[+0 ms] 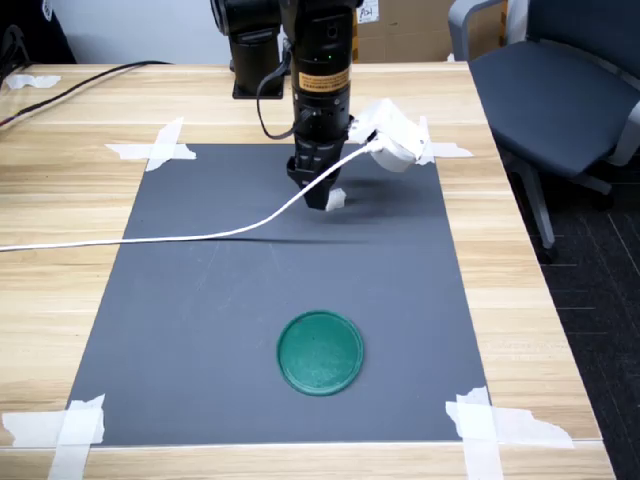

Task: Grasp a white terminal and put it in the green lid.

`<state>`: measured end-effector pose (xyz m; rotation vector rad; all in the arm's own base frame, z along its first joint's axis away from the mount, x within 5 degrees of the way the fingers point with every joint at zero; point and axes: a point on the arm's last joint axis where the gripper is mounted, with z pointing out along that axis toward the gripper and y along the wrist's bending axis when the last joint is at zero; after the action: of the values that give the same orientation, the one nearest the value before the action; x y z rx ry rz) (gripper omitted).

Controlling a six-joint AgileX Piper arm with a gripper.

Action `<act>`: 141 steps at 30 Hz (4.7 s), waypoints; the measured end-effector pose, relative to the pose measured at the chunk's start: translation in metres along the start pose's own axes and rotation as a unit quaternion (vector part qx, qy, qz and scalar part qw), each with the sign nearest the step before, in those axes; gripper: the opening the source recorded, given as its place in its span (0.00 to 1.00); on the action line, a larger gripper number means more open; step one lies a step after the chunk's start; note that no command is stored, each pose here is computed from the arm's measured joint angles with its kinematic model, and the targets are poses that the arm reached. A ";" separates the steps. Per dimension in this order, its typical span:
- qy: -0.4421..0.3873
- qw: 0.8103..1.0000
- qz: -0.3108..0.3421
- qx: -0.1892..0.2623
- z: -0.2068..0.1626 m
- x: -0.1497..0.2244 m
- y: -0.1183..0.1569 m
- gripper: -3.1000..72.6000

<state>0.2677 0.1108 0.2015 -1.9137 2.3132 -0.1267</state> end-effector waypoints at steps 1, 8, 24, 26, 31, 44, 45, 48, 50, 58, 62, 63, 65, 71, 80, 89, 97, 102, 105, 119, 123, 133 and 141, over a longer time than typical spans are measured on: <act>0.001 1.000 -0.006 0.002 0.003 0.001 0.001 0.94; -0.004 0.999 -0.045 0.017 0.010 0.005 0.007 0.94; -0.015 0.996 -0.081 0.028 0.008 -0.017 0.020 0.94; -0.012 0.996 -0.079 0.027 0.010 -0.016 0.020 0.94; 0.002 0.996 -0.082 0.018 0.019 -0.016 0.019 0.94; 0.016 0.995 -0.097 0.021 0.029 -0.017 0.016 0.94; 0.016 0.995 -0.097 0.021 0.029 -0.017 0.016 0.93; 0.015 0.995 -0.097 0.022 0.029 -0.017 0.016 0.88; 0.015 0.995 -0.098 0.022 0.029 -0.017 0.016 0.81; 0.010 0.995 -0.096 0.028 0.029 -0.018 0.015 0.30; 0.008 0.996 -0.087 0.028 0.029 -0.018 0.015 0.13; 0.007 0.996 -0.083 0.027 0.029 -0.018 0.015 0.14; 0.006 0.997 -0.073 0.027 0.029 -0.019 0.015 0.13; -0.005 0.999 -0.037 0.032 0.023 -0.017 0.014 0.13; -0.037 0.995 0.060 0.071 -0.007 0.002 -0.031 0.14; -0.076 0.979 0.146 0.119 -0.058 0.016 -0.085 0.14; -0.054 0.968 0.227 0.089 -0.058 0.015 -0.116 0.14; -0.038 0.957 0.276 0.085 -0.046 0.010 -0.136 0.14; -0.033 0.951 0.296 0.086 -0.036 0.006 -0.147 0.14; -0.037 0.951 0.305 0.036 0.000 -0.008 -0.167 0.14; -0.032 0.954 0.297 0.024 0.009 -0.009 -0.166 0.14; -0.019 0.959 0.283 0.007 0.029 -0.010 -0.167 0.14; -0.030 0.967 0.251 -0.010 0.036 -0.013 -0.166 0.25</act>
<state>0.4366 0.0935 0.1921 -1.2582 2.6734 0.0098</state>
